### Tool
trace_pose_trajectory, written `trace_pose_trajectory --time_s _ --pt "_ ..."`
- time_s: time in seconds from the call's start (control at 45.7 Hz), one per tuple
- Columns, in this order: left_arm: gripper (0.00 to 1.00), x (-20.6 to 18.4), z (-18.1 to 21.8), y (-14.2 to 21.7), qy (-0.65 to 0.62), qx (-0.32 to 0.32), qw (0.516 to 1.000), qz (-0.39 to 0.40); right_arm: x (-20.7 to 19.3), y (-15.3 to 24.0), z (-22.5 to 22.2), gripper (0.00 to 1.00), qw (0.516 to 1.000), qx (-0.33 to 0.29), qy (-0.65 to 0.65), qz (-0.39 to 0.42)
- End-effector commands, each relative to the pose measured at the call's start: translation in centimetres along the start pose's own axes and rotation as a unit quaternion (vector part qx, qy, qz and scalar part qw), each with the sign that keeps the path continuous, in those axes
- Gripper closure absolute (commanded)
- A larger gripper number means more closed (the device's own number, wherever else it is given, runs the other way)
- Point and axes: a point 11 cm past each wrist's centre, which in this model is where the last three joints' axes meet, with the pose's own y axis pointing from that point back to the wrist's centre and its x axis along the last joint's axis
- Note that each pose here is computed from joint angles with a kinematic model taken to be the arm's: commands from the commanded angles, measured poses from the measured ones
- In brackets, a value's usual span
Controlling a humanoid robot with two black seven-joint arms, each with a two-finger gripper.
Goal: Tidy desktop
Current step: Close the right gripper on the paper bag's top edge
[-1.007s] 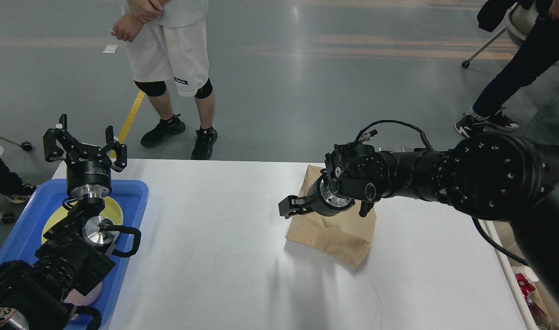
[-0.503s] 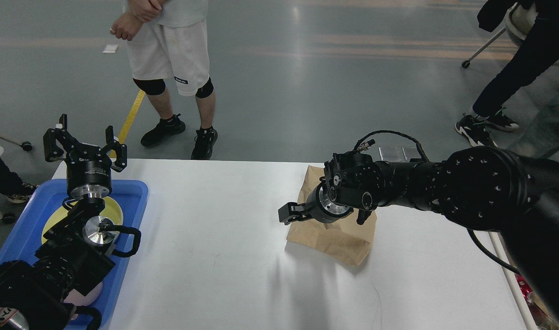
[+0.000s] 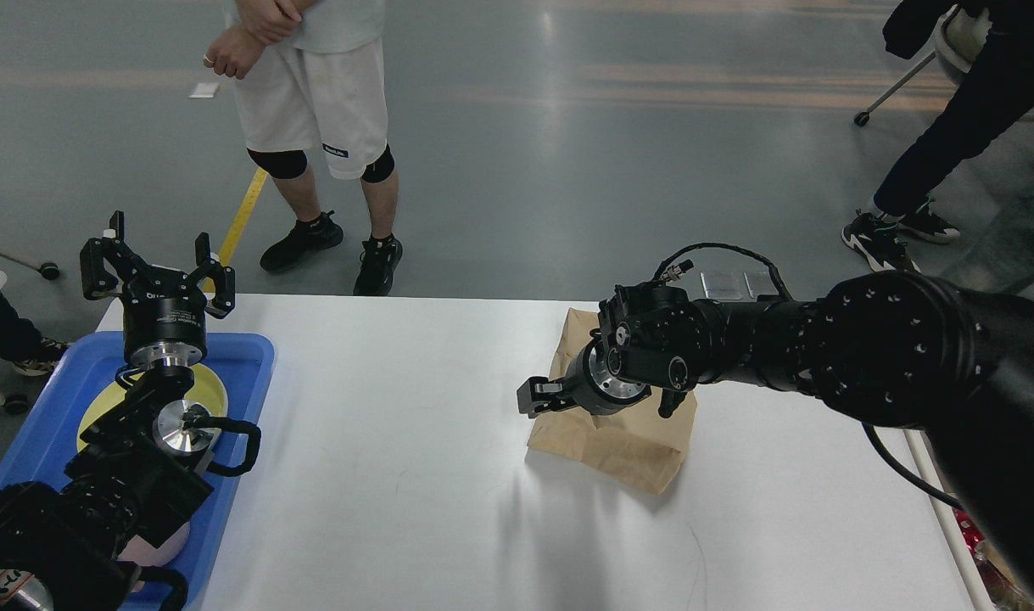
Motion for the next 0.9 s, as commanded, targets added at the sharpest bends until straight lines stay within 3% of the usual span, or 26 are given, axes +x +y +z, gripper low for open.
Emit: trace_pose_trajectory --time_s 0.0,0.153,0.481,0.635,0.766,0.875 --pt "0.04 0.0 0.0 0.0 0.000 0.000 1.000 0.000 0.1 0.1 -0.1 0.32 1.000 0.000 0.002 -0.002" --pt "0.04 0.0 0.0 0.0 0.000 0.000 1.000 0.000 0.0 0.2 -0.2 0.54 1.000 0.000 0.004 -0.004" --pt "0.04 0.0 0.0 0.0 0.000 0.000 1.000 0.000 0.1 0.3 0.2 0.82 1.000 -0.011 0.003 -0.004" --pt "0.04 0.0 0.0 0.0 0.000 0.000 1.000 0.000 -0.1 0.1 0.6 0.88 1.000 -0.023 0.001 -0.006" --pt "0.04 0.0 0.0 0.0 0.000 0.000 1.000 0.000 0.1 0.3 0.9 1.00 1.000 -0.029 0.001 -0.005" --pt "0.04 0.0 0.0 0.0 0.000 0.000 1.000 0.000 0.0 0.4 1.3 1.00 0.999 -0.043 0.004 -0.013"
